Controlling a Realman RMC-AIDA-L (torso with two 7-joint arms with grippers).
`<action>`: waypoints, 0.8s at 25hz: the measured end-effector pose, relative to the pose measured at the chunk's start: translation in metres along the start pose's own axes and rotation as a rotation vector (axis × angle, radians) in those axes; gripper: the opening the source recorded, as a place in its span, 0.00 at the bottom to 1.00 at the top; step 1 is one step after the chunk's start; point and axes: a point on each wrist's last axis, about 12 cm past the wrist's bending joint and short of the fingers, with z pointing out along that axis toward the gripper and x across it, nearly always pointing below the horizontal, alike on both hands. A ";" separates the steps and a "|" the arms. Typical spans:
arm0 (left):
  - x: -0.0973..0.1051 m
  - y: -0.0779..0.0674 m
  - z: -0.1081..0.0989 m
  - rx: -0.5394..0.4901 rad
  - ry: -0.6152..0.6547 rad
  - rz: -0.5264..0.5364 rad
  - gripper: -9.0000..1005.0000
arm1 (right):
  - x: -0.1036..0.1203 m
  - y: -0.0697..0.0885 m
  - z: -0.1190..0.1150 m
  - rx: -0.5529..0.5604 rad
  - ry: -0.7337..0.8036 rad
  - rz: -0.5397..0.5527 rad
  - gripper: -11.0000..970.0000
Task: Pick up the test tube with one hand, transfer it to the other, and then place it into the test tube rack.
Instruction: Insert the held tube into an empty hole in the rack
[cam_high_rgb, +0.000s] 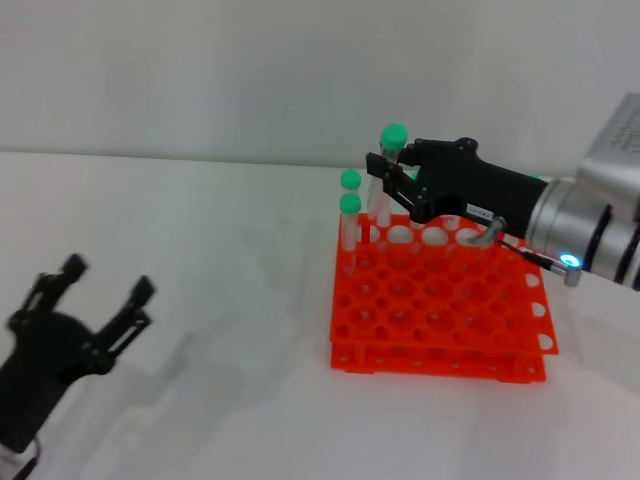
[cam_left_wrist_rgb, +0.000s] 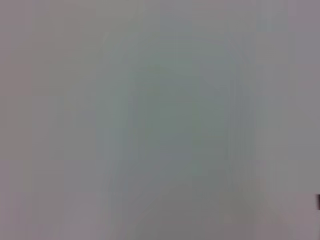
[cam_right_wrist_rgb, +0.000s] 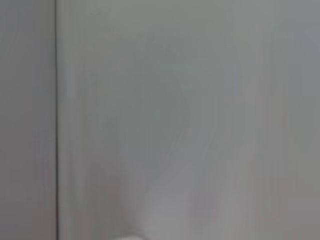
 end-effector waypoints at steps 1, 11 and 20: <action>0.001 0.002 -0.005 -0.030 -0.002 0.020 0.89 | 0.000 -0.001 0.002 0.006 0.007 -0.004 0.21; 0.002 0.010 -0.019 -0.166 -0.012 0.087 0.89 | 0.004 0.001 0.014 0.031 0.079 -0.009 0.21; -0.001 0.013 -0.014 -0.170 -0.030 0.095 0.89 | 0.007 0.003 0.021 0.021 0.150 -0.005 0.21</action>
